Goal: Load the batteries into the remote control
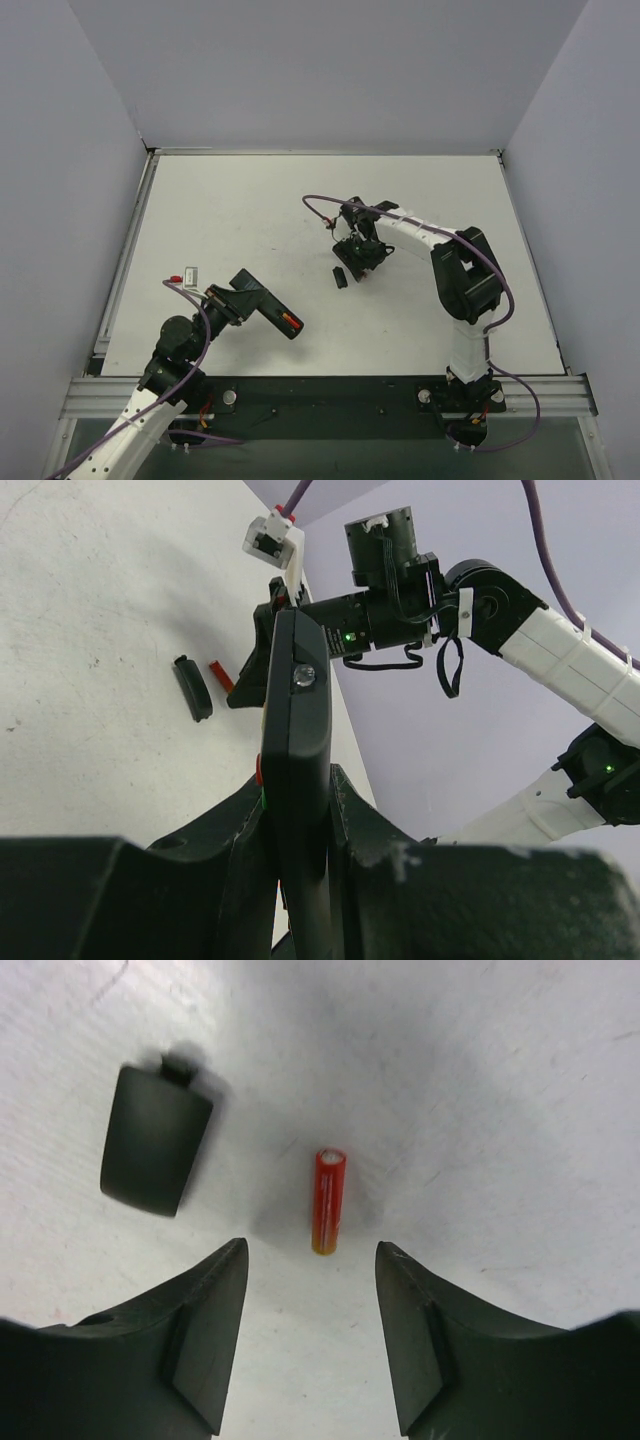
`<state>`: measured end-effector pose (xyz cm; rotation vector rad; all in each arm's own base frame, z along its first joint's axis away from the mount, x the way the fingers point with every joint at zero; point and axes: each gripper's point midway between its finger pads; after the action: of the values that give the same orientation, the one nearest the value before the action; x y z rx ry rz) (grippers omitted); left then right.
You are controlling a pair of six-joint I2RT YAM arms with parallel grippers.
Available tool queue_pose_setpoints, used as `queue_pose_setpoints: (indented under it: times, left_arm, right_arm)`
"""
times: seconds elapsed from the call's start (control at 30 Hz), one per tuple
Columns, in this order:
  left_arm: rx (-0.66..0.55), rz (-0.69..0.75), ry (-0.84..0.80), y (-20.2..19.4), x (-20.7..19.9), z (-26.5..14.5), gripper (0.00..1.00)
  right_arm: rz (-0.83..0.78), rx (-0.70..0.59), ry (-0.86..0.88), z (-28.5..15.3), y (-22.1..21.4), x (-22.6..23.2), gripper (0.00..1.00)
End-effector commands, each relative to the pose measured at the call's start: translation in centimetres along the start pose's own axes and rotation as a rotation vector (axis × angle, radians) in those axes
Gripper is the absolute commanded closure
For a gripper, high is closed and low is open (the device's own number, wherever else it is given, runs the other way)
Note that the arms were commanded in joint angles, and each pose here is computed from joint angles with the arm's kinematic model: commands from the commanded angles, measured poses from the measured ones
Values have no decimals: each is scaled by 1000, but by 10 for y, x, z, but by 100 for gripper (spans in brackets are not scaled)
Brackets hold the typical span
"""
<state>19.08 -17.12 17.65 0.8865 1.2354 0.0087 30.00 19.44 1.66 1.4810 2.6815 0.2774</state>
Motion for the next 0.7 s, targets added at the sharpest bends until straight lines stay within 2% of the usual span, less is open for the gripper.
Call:
queue_pose_setpoints:
  times: [0.0, 0.57, 0.67]
  left_arm:
    - [-40, 16, -44, 12, -14, -1, 100]
    - [-39, 20, -36, 12, -13, -2, 100]
    - [-37, 18, -32, 11, -12, -1, 100]
  right_arm:
    - [44, -20, -35, 6, 19, -6, 53]
    - [29, 20, -47, 29, 24, -3, 71]
    - [23, 22, -55, 30, 24, -1, 77]
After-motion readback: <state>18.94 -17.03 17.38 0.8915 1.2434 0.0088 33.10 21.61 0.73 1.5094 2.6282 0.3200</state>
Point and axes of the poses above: each gripper's point midway between its finger pads, its own z axis out along the fingers, its own x axis along the line the jaws close on, y = z × x, and after that the axes turned 11 degrees about z, right-handed
